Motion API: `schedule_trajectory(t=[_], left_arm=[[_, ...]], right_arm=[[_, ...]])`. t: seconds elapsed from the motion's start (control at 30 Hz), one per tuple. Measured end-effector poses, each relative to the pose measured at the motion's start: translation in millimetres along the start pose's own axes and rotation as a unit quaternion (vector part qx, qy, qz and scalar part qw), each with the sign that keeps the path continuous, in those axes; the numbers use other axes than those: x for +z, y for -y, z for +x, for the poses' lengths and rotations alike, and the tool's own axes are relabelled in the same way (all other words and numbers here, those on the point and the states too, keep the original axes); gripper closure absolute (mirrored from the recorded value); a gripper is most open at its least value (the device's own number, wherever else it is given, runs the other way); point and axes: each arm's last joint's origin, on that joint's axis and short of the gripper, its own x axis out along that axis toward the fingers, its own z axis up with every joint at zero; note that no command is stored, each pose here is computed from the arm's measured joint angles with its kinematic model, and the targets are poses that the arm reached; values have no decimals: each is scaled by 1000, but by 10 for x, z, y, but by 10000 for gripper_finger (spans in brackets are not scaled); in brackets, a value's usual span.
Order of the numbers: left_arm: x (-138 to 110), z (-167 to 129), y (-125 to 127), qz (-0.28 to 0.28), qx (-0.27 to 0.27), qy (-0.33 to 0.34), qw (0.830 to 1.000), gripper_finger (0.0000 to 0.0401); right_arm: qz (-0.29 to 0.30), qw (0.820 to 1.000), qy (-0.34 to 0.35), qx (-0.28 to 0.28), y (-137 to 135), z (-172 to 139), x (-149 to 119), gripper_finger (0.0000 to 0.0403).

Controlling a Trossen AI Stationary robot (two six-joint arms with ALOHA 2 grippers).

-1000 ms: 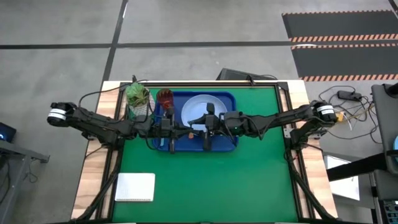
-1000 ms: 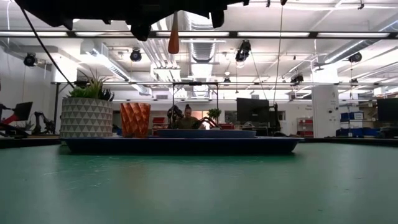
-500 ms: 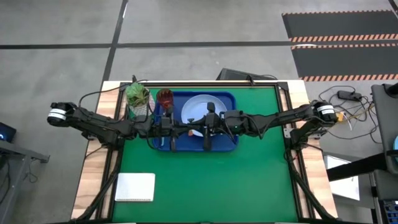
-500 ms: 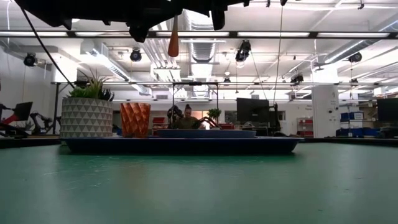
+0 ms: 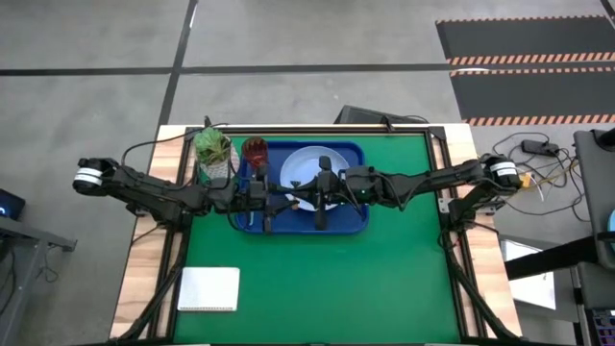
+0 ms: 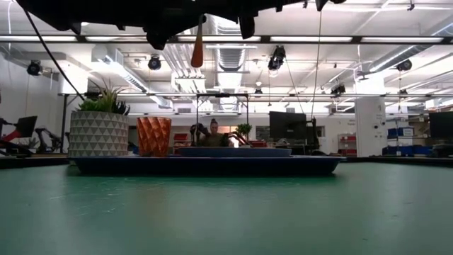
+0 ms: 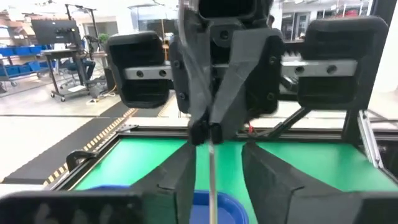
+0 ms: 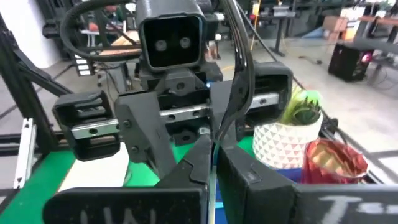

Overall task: Pick and place plate/cup/fork/spoon on tray
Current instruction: Put the orange fork on the blue tray to the right of the blue plate

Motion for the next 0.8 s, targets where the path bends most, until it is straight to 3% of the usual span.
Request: schedule_trajectory(t=[0.13, 0.3, 0.43, 0.53, 0.67, 0.8], left_arm=[[-46, -50, -12, 13, 1, -45, 999, 273], [-6, -185, -57, 23, 25, -80, 996, 271], [46, -271, -85, 20, 37, -72, 997, 271], [51, -305, -93, 19, 37, -69, 997, 271], [69, -320, -97, 18, 38, -64, 997, 271], [68, -320, -97, 18, 37, -65, 997, 271]], right_arm=[[25, 999, -33, -7, 204, -72, 20, 394], [93, 987, -126, -19, 662, -324, 25, 394], [191, 958, -212, -10, 1074, -565, -117, 394], [274, 930, -245, -5, 1328, -707, -372, 394], [351, 891, -286, -21, 1516, -896, -797, 394], [396, 872, -284, -43, 1629, -1059, -1081, 394]])
